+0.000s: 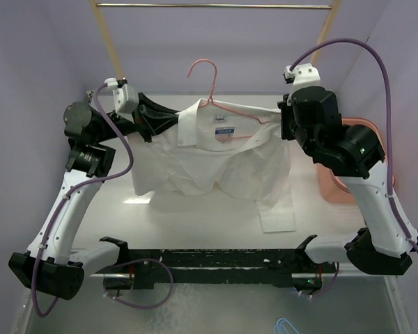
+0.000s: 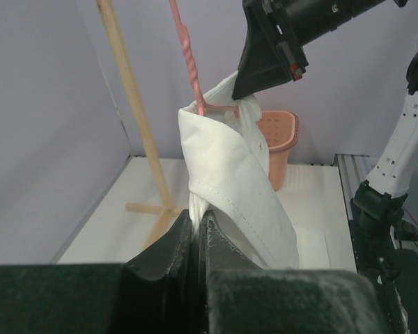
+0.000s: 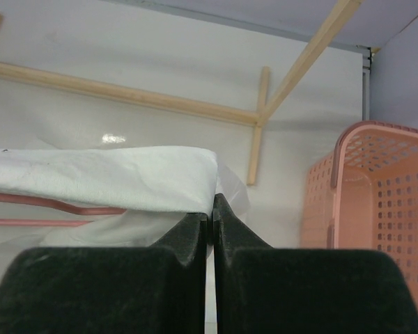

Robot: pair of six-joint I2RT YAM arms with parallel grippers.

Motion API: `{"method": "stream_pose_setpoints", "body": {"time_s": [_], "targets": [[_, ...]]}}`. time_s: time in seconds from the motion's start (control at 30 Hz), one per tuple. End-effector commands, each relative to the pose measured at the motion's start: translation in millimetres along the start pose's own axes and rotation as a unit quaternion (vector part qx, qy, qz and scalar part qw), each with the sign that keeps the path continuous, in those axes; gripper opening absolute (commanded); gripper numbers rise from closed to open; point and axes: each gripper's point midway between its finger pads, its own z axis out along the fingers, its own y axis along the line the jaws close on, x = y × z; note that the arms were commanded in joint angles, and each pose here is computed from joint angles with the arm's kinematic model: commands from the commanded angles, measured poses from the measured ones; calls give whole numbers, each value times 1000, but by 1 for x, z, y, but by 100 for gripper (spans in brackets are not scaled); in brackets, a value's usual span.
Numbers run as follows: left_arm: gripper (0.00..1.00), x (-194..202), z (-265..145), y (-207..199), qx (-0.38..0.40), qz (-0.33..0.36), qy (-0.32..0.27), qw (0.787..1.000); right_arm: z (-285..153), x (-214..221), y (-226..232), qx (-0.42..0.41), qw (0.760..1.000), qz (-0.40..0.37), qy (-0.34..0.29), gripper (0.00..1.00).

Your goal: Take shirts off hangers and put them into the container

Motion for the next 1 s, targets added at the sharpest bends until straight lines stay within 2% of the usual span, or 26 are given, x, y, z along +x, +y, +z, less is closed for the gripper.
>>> {"method": "stream_pose_setpoints", "body": {"time_s": [0.0,0.1,0.2,0.27,0.4,0.47,0.57,0.67,0.97], "targets": [[0,-72,-18,24,-101,95,-90,986,-34,41,-72,119,991,-21,50,0],[0,-73,-23,38,-146,92,-106,979,-36,55,-57,68,995,-16,69,0],[0,-78,-20,37,-135,85,-113,981,-42,63,-12,-70,995,2,76,0],[0,-80,-18,35,-124,79,-118,982,-53,62,19,-164,984,14,73,0],[0,-86,-14,34,-111,64,-133,983,-72,58,42,-250,967,30,47,0],[0,-86,-13,36,-111,61,-137,982,-76,57,41,-253,966,39,40,0],[0,-81,-15,39,-120,64,-134,982,-63,54,-4,-125,991,36,31,0],[0,-73,-15,40,-121,61,-126,983,-62,56,-17,-94,995,35,27,0],[0,-53,-17,42,-127,53,-94,986,-64,46,-13,-109,993,51,-2,0]]}}
